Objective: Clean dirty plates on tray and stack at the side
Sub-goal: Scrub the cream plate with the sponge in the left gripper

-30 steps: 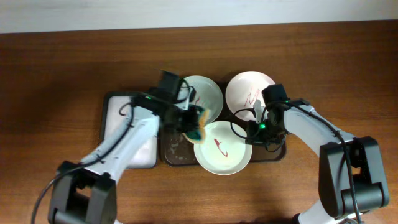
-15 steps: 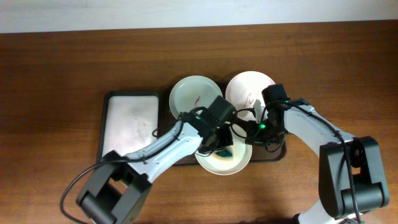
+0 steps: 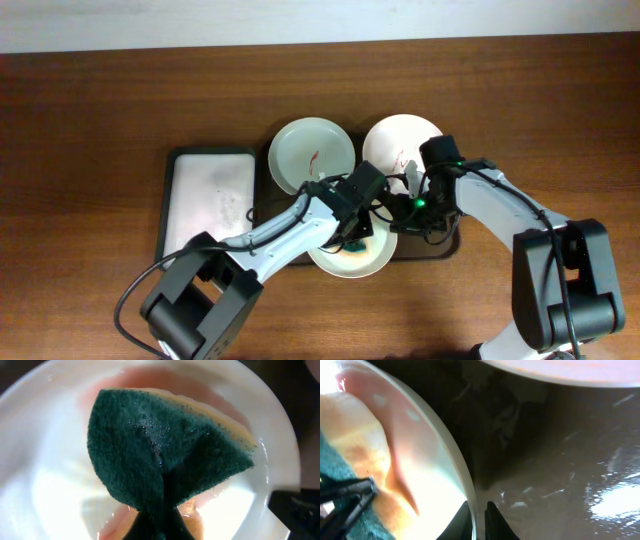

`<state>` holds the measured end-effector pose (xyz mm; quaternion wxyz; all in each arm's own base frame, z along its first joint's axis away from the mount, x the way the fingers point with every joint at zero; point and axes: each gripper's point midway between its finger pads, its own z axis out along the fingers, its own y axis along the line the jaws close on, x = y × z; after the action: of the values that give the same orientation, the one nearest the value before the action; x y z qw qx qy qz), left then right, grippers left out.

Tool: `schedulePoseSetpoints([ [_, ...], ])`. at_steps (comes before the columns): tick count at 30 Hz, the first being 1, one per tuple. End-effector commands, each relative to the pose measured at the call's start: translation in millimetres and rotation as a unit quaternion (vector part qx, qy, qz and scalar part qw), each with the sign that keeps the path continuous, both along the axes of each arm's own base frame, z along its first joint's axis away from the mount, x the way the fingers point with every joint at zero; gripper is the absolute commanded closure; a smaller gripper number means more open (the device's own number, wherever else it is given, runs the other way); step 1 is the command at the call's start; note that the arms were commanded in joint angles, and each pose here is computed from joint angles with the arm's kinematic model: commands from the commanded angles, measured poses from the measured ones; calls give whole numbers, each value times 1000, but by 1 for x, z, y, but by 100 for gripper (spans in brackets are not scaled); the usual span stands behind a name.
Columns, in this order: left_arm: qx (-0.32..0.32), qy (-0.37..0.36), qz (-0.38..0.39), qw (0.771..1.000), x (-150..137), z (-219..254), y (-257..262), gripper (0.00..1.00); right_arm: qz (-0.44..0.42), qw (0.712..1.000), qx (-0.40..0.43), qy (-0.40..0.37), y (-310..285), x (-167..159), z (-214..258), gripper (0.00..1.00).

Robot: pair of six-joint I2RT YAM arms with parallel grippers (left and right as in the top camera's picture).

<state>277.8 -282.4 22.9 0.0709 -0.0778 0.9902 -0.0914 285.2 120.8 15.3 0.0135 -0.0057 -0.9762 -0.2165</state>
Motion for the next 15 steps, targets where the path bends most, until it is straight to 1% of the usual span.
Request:
schedulePoseSetpoints([
  [1,74,24,31,997,1,-24,42,100,-4,1000,-12,-8,-3,7,1,89],
  [4,83,45,36,995,-4,-25,53,100,-4,1000,-12,-8,-3,7,1,89],
  [7,82,63,19,994,-9,-25,56,100,-5,1000,-20,-5,-5,6,0,89],
  [9,72,72,-8,995,-12,-23,55,100,-6,999,-45,-2,-14,4,-3,89],
  [12,48,44,-49,997,-1,1,57,100,-6,999,-54,0,-17,3,-4,89],
  [15,23,1,-62,998,13,35,65,100,-6,999,-54,0,-17,3,-4,89],
])
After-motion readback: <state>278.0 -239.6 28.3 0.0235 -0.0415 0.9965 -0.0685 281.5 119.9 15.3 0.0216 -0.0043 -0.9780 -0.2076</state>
